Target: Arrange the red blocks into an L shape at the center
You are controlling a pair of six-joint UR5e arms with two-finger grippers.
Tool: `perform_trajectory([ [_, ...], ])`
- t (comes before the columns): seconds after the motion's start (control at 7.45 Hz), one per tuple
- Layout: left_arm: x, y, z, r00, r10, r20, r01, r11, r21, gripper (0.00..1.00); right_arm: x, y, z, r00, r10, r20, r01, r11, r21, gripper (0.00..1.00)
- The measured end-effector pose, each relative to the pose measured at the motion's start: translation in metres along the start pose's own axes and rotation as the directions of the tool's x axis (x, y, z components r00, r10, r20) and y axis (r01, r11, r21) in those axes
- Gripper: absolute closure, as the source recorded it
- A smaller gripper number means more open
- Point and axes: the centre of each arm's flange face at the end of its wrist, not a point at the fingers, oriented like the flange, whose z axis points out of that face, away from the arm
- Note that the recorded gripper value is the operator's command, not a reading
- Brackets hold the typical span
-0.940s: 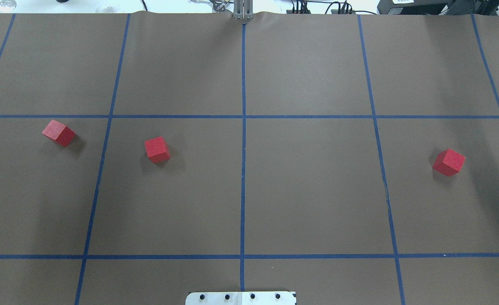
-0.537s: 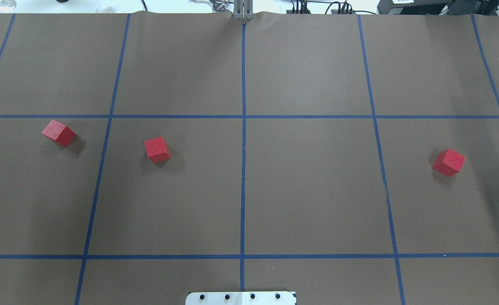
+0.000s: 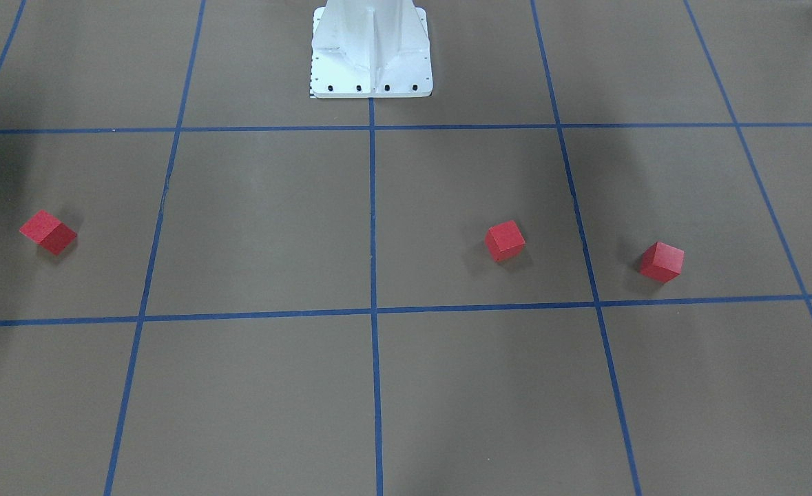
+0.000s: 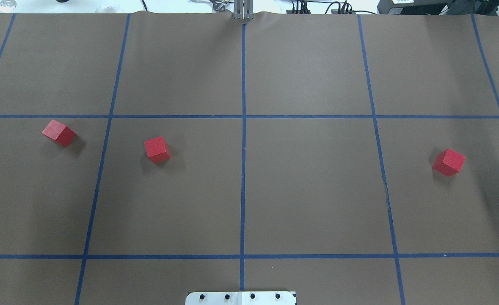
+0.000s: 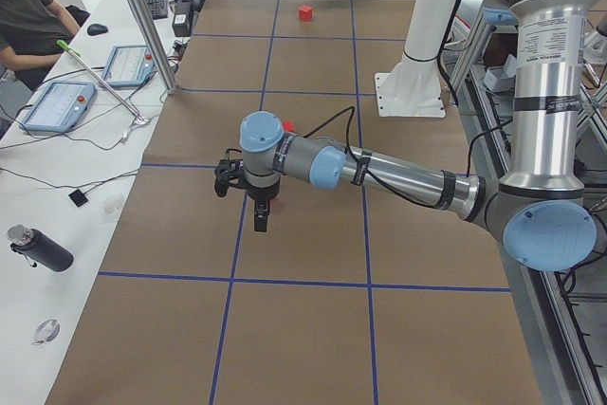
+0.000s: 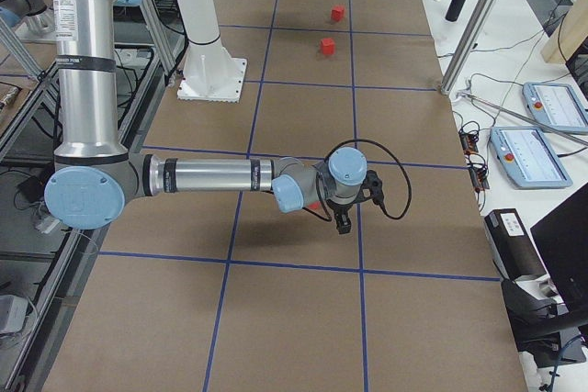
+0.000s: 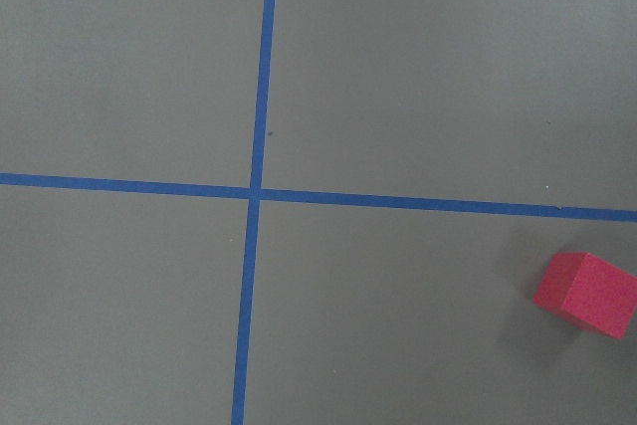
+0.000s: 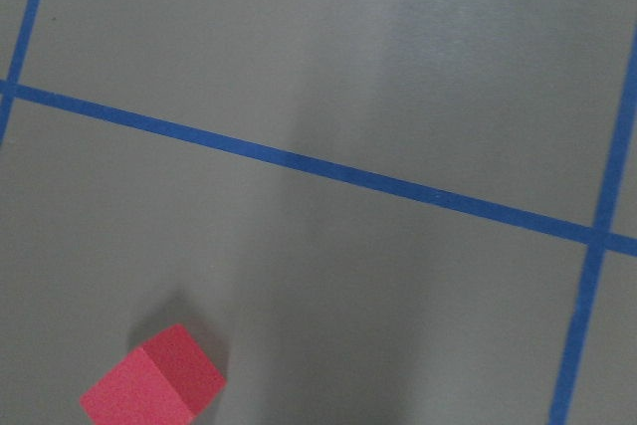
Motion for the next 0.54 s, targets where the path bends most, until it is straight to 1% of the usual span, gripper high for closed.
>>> perform_trajectory([
  [0.13,0.008,0.000,0.005,1.000,-0.001,-0.005,0.001,1.000,0.000,0.00,-0.020,0.002,0.012,0.999,-0.045,0.010,0.045,0.998,0.042,0.01],
  [0.27,0.012,0.000,0.006,1.000,-0.011,-0.010,0.011,1.000,0.006,0.00,-0.034,0.012,0.023,0.995,-0.098,0.020,0.096,0.993,0.069,0.01],
  [0.4,0.014,-0.001,0.006,1.000,-0.016,-0.014,0.016,1.000,0.012,0.00,-0.048,0.018,0.035,0.989,-0.144,0.025,0.142,0.987,0.077,0.01],
  [0.54,0.015,-0.001,0.006,1.000,-0.019,-0.016,0.020,1.000,0.014,0.00,-0.062,0.021,0.047,0.984,-0.179,0.020,0.178,0.981,0.073,0.01],
])
